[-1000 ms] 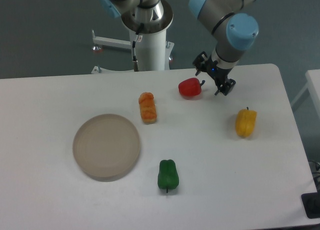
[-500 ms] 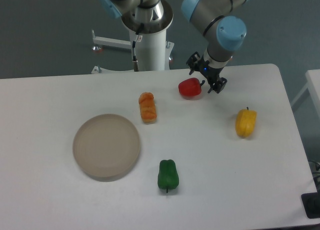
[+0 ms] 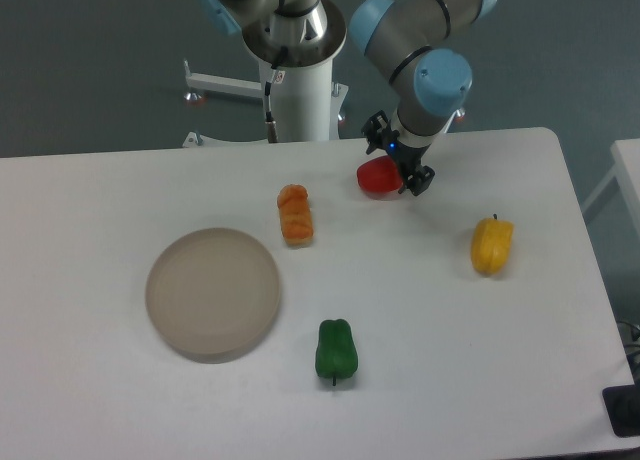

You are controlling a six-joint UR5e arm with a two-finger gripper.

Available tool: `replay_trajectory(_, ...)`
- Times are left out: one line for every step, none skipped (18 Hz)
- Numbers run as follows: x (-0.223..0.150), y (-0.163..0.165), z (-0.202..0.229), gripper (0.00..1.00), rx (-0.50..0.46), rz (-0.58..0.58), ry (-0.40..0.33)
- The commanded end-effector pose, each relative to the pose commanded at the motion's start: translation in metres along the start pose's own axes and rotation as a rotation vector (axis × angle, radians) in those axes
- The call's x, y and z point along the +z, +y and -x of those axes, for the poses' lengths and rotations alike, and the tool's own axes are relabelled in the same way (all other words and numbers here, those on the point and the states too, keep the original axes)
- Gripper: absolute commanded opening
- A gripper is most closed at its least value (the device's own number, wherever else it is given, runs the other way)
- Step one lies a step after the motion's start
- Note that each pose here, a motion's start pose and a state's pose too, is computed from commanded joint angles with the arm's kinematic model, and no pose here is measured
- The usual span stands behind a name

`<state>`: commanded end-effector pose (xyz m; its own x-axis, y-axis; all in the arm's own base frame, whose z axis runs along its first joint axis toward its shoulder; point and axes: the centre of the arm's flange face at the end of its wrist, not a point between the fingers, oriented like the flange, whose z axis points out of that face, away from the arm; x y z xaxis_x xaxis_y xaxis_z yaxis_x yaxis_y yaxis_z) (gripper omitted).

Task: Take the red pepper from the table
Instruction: 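Lower the gripper over the red pepper and close on it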

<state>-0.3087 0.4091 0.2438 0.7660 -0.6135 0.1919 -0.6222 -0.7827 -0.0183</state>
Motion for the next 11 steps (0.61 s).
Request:
replay_trajectory(0.003,-0.001,-0.001,1.0,0.002,0.002,-0.005)
replay_trajectory(0.006,-0.003,-0.002,1.0,0.008,0.011,-0.007)
replay_trajectory(0.012,-0.005,-0.003,0.91,0.017,0.034,-0.01)
replay_trajectory(0.013,-0.005,-0.004,0.83,0.019,0.053,-0.01)
replay_trajectory(0.013,-0.004,-0.003,0.68,0.019,0.062,-0.012)
replay_trajectory(0.01,-0.004,-0.002,0.55,0.019,0.064,-0.018)
replay_trajectory(0.004,-0.004,0.0,0.36,0.018,0.064,-0.03)
replay_trajectory(-0.004,-0.004,0.004,0.29,0.017,0.065,-0.047)
replay_trajectory(-0.012,-0.004,0.008,0.27,0.014,0.065,-0.059)
replay_trajectory(-0.02,-0.004,0.012,0.27,0.011,0.067,-0.075)
replay_trajectory(-0.028,-0.004,0.016,0.27,0.0,0.065,-0.086)
